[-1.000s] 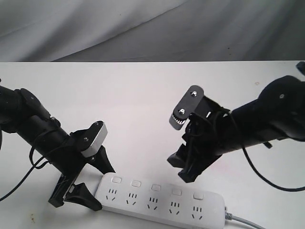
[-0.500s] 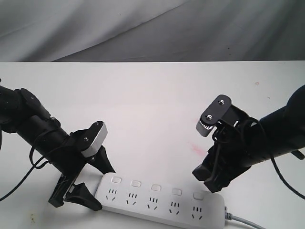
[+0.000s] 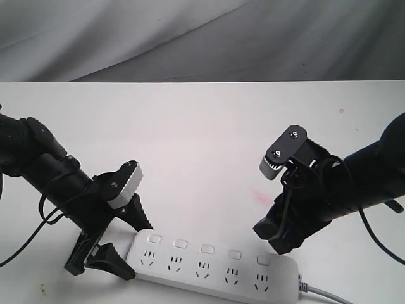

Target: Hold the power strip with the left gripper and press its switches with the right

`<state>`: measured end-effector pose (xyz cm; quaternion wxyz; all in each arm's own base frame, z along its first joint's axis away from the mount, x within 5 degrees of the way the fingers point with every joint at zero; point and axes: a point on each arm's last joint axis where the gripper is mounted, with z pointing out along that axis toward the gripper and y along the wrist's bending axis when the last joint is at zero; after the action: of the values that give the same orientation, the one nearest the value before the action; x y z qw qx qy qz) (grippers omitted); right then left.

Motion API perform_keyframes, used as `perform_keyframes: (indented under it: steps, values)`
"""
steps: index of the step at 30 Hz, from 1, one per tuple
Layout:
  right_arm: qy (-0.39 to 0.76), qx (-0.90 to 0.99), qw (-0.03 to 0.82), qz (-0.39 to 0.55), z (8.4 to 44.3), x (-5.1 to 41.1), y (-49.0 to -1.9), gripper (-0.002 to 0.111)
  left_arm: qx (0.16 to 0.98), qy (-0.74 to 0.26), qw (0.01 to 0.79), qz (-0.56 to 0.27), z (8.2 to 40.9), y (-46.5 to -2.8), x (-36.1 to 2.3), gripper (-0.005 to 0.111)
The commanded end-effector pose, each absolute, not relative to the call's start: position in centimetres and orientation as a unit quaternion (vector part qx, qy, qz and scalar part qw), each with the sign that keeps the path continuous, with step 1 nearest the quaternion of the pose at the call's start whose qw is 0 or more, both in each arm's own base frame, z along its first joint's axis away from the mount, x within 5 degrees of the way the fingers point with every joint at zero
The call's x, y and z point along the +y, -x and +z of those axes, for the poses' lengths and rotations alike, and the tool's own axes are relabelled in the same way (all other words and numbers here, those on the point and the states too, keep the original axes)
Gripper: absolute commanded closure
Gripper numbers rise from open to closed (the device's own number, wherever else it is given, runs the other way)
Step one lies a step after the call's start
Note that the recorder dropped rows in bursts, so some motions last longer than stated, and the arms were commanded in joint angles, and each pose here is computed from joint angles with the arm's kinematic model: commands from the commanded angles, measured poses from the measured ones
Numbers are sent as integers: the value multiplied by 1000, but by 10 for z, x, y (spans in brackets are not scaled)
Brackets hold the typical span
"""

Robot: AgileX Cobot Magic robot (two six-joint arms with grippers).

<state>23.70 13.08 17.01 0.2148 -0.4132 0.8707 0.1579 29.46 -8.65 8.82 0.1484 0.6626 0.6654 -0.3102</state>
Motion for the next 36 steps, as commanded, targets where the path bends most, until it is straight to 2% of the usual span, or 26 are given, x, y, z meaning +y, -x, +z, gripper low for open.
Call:
perform_keyframes:
  steps: [1, 9, 17, 19, 25, 29, 32, 36]
  values:
    - [416, 871, 207, 157, 165, 129, -231, 48, 659, -689, 96, -287, 69, -285, -80, 57]
    - [400, 890, 147, 163, 126, 127, -223, 48, 659, -689, 96, -287, 69, -285, -80, 57]
    - [409, 867, 227, 174, 168, 135, -237, 50, 659, -689, 96, -287, 69, -285, -80, 57]
    - [411, 865, 228, 172, 169, 135, -238, 51, 659, -689, 96, -287, 69, -285, -80, 57]
    - [397, 890, 168, 149, 125, 127, -230, 51, 659, -689, 96, -287, 69, -285, -80, 57]
    - [395, 894, 107, 182, 104, 130, -222, 51, 659, -689, 96, -287, 69, -285, -80, 57]
    - [398, 892, 120, 177, 108, 129, -224, 51, 659, -689, 96, -287, 69, -285, -80, 57]
    - [400, 884, 176, 166, 133, 129, -227, 51, 659, -689, 96, -287, 69, -285, -80, 57]
